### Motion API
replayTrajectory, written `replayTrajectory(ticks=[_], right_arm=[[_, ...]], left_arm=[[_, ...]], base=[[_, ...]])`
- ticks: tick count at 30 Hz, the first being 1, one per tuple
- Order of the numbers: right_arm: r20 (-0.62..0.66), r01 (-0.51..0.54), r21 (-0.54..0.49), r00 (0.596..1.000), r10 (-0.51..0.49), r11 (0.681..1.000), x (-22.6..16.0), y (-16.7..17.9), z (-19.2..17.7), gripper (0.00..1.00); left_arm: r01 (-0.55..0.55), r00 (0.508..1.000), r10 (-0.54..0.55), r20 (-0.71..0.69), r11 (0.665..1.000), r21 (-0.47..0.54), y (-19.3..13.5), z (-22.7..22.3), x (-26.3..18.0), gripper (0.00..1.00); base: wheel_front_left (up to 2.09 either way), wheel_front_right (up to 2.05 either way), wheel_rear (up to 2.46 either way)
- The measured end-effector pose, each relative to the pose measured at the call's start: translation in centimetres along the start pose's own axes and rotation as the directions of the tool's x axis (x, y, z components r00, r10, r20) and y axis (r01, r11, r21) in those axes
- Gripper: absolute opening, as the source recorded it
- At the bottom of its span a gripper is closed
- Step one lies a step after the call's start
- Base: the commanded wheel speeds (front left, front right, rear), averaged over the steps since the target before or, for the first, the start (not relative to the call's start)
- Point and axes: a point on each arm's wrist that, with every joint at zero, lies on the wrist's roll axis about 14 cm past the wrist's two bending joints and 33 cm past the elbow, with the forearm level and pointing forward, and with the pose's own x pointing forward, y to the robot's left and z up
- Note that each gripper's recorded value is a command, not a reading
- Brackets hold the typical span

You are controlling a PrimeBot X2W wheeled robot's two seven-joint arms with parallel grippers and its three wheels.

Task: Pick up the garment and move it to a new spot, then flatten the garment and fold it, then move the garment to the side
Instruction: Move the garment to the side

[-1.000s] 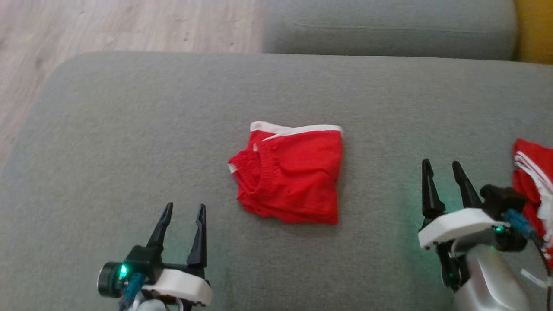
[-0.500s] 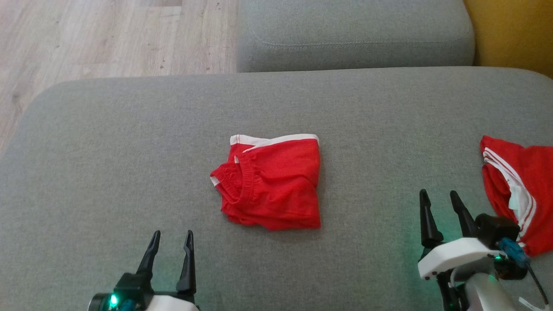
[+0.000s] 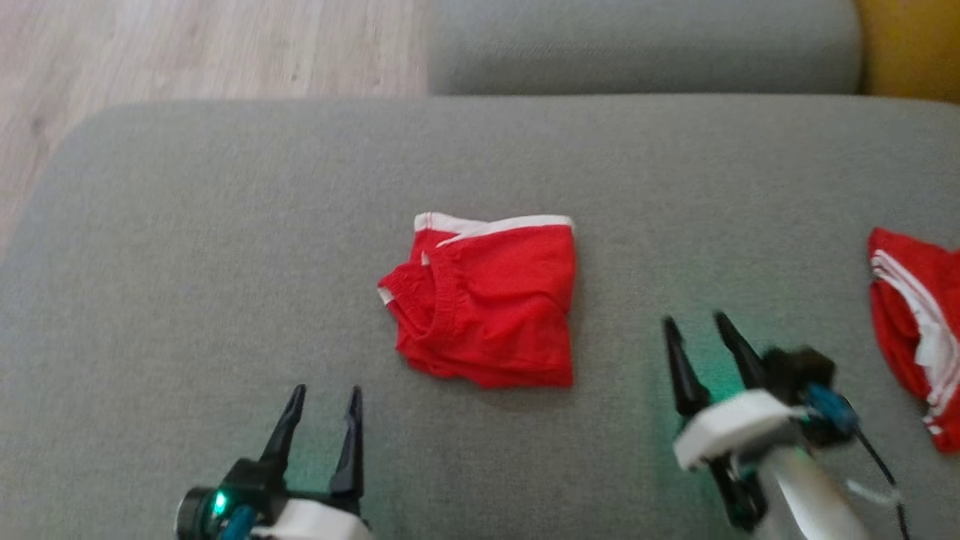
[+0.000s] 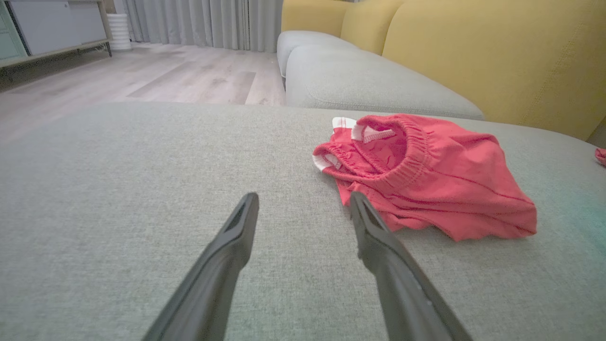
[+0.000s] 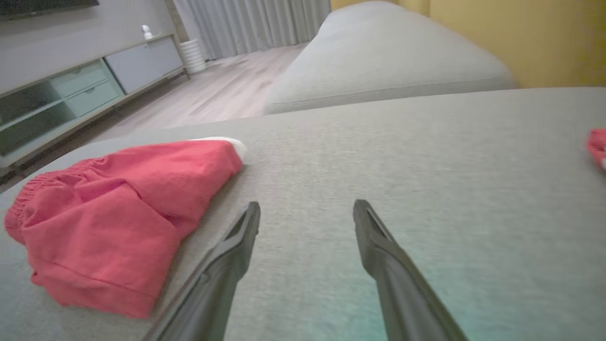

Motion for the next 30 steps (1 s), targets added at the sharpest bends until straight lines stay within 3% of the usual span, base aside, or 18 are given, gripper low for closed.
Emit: replayTrajectory(ticks=[8, 13, 14, 15, 16, 19, 24, 30], right_arm=[[-0.032, -0.236, 0.035, 0.971, 0.237, 0.971, 6.6, 7.6, 0.9, 1.0], [-0.224, -0.287, 0.015, 0.933, 0.283, 0.958, 6.9, 9.1, -4.9, 1.0], [-0.233, -0.291, 0.018, 0.929, 0.287, 0.957, 6.9, 9.2, -5.3, 0.92], [-0.234, -0.297, 0.013, 0.928, 0.291, 0.955, 7.2, 9.3, -5.3, 0.35], [-0.233, -0.303, 0.006, 0.926, 0.296, 0.953, 7.6, 9.4, -5.1, 0.0], [-0.22, -0.305, -0.005, 0.929, 0.297, 0.952, 8.3, 9.3, -4.4, 0.0], [-0.177, -0.218, 0.0, 0.961, 0.215, 0.976, 8.1, 6.4, -3.0, 0.0], [-0.126, -0.068, 0.01, 0.99, 0.069, 0.998, 5.5, 1.2, -1.8, 0.0]], left_arm=[[-0.021, 0.999, 0.02, -0.03, 1.0, -0.017, 0.6, -0.6, 0.6, 1.0], [-0.082, 0.995, 0.08, -0.065, 0.996, -0.03, 2.1, -1.7, -0.3, 1.0], [-0.087, 0.994, 0.085, -0.069, 0.996, -0.03, 2.3, -1.8, -0.3, 1.0], [-0.092, 0.994, 0.089, -0.07, 0.995, -0.029, 2.4, -1.8, -0.3, 1.0], [-0.094, 0.993, 0.092, -0.068, 0.995, -0.028, 2.5, -1.7, -0.1, 1.0], [-0.088, 0.994, 0.086, -0.072, 0.996, -0.028, 2.4, -1.8, 0.2, 1.0], [-0.04, 0.998, 0.038, -0.056, 0.999, -0.028, 1.2, -1.3, 1.2, 1.0], [0.116, 0.992, -0.117, -0.04, 0.993, -0.025, -3.1, -0.7, 3.1, 1.0]], base=[[0.0, 0.0, 0.0], [0.0, 0.0, 0.0], [0.0, 0.0, 0.0], [0.0, 0.0, 0.0], [0.0, 0.0, 0.0], [0.0, 0.0, 0.0], [0.0, 0.0, 0.0], [0.0, 0.0, 0.0]])
